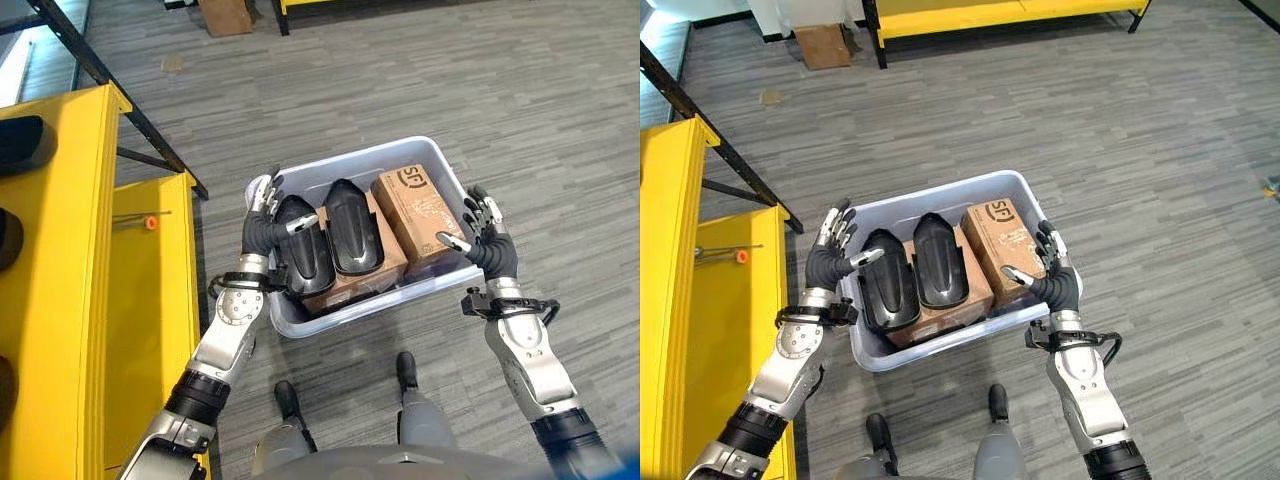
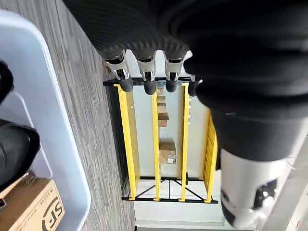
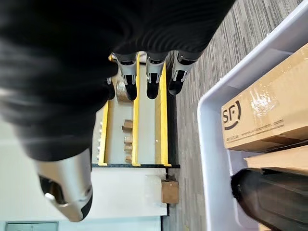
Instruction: Move parts from the plastic box to the shelf.
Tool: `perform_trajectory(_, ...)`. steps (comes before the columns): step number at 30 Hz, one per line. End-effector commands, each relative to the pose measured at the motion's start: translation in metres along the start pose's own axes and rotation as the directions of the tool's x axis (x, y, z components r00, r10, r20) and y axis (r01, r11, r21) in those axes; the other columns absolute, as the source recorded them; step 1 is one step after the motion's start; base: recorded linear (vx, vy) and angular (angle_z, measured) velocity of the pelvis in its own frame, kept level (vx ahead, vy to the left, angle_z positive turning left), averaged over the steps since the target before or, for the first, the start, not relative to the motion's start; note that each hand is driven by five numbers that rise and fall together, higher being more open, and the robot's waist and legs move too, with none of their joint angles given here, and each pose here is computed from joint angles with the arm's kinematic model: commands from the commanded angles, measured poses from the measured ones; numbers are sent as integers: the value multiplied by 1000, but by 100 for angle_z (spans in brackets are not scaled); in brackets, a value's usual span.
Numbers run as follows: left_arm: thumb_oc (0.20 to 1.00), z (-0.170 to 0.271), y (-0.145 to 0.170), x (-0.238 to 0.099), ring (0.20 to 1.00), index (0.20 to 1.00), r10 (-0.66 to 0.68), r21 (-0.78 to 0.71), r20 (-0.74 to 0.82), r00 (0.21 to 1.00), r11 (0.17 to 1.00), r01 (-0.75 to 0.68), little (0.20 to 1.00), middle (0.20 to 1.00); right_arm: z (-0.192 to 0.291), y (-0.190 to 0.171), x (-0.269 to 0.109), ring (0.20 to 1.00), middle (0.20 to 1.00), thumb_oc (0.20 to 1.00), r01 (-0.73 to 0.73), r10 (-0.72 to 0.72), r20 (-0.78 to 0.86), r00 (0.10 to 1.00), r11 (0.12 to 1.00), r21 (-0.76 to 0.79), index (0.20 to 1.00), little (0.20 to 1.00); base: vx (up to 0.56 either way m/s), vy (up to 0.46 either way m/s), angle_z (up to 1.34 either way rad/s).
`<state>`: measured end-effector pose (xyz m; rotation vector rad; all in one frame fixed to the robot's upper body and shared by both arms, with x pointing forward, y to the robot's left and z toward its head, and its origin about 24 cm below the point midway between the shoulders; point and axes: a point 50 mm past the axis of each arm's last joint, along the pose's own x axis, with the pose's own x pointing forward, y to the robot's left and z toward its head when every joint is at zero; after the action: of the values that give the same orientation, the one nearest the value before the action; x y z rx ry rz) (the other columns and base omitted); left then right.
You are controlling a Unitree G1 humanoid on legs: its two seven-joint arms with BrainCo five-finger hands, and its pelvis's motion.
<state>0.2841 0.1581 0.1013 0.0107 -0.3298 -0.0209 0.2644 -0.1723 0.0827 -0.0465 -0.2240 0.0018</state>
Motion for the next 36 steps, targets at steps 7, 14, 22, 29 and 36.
perform_trajectory(7,1000,43,-6,31,1000,1000,54,-74,231,972,997,-38,1000,1000,48,13,56,1000,1000,1000,36,-15,236,972,996,-85,1000,1000,-72,-14,1)
perform_trajectory(14,1000,56,-18,39,1000,1000,57,-131,282,958,991,-20,1000,1000,45,20,89,1000,1000,1000,99,-76,196,978,989,-114,1000,1000,-41,-4,4)
perform_trajectory(22,1000,62,-23,41,1000,1000,49,-143,300,953,990,-6,1000,1000,53,24,113,1000,1000,1000,125,-100,184,978,983,-131,1000,1000,-22,4,5)
perform_trajectory(29,1000,65,-27,42,1000,1000,42,-159,308,951,987,8,1000,1000,57,18,126,1000,1000,1000,173,-147,169,975,973,-150,1000,1000,-20,3,7)
perform_trajectory(36,1000,65,-30,39,1000,1000,29,-167,309,951,986,25,1000,1000,60,18,130,1000,1000,1000,171,-142,169,975,970,-171,1000,1000,-10,-1,2)
